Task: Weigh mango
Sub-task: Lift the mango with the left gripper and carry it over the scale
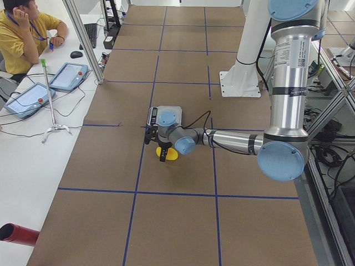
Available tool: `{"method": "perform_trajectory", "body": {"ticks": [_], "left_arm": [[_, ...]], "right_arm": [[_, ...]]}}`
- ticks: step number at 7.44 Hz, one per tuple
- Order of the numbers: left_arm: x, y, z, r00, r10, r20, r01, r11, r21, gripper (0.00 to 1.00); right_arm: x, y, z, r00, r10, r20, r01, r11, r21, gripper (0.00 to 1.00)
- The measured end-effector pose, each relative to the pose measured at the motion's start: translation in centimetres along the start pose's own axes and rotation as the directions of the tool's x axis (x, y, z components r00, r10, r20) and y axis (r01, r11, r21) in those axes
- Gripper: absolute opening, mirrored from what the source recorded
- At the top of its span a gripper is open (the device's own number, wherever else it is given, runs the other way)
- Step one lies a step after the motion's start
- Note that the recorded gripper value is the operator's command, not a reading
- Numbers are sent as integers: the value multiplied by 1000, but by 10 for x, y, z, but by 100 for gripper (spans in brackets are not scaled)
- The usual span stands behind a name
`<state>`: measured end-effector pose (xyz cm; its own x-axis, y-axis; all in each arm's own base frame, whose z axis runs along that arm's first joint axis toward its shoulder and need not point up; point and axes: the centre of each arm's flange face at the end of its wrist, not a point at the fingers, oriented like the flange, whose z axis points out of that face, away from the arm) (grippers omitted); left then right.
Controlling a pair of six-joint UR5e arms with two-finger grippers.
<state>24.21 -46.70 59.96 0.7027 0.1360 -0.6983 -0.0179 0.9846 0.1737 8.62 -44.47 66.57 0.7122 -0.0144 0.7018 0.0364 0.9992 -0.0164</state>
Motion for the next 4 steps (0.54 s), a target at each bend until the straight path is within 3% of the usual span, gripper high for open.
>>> {"method": "perform_trajectory", "body": {"ticks": [2, 4], "left_arm": [[23, -4, -26, 998, -35, -44, 37, 999, 33, 0], [74, -20, -72, 972, -196, -130, 204, 978, 53, 0]], "right_arm": [[0, 0, 0, 1000, 0, 0, 0, 1000, 0, 100], [0, 0, 0, 1000, 0, 0, 0, 1000, 0, 100]]}}
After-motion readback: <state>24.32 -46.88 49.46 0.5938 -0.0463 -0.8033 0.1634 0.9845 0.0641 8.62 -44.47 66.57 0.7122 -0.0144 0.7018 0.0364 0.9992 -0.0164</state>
